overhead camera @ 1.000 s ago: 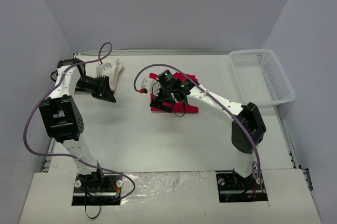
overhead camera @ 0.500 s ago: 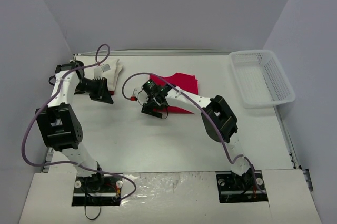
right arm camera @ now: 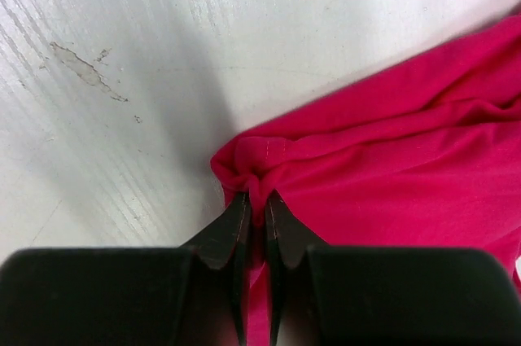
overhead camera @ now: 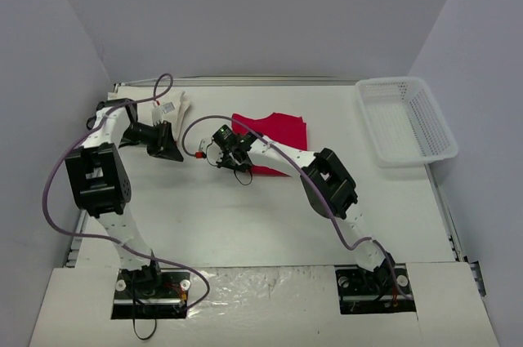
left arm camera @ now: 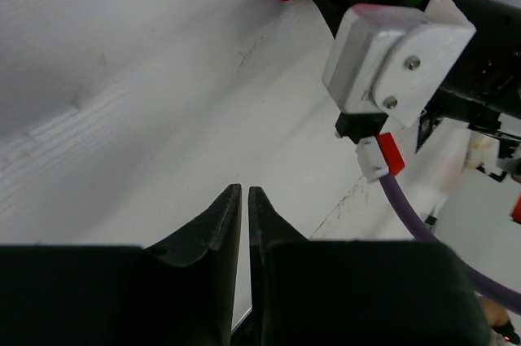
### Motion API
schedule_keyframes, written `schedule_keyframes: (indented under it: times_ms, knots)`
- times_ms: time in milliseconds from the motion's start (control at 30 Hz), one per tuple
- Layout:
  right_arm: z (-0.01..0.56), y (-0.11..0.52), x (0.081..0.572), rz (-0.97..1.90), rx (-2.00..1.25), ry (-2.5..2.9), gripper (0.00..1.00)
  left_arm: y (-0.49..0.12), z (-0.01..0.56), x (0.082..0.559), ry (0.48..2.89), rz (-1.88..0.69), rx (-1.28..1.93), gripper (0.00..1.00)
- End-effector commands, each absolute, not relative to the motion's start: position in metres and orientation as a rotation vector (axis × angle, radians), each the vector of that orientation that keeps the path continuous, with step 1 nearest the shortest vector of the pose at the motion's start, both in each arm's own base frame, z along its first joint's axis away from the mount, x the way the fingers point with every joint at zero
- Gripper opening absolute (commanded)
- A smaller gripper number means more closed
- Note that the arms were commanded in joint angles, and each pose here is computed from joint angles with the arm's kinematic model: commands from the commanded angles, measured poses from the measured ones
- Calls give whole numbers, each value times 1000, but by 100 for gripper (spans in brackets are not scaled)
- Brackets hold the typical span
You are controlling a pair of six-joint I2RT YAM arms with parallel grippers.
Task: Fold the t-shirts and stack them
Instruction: Put the neatly folded tshirt into the corner of the board with the left arm
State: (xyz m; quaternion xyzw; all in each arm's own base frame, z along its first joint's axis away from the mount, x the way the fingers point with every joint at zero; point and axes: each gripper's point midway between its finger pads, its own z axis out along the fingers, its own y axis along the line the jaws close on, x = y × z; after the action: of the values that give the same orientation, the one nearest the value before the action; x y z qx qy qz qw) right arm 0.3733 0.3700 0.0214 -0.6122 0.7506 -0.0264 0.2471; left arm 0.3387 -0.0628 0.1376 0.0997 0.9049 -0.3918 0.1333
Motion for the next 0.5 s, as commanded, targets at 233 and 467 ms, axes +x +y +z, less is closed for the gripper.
schedule_keyframes:
  times_ms: [233, 467]
  knots:
    - [108, 365, 357, -111, -1667, 1949, 0, -147, 141, 346, 2474, -1742, 327, 25]
    - [117, 363, 337, -109, -1703, 1916, 0, -201, 133, 344, 2345, -2015, 536, 86]
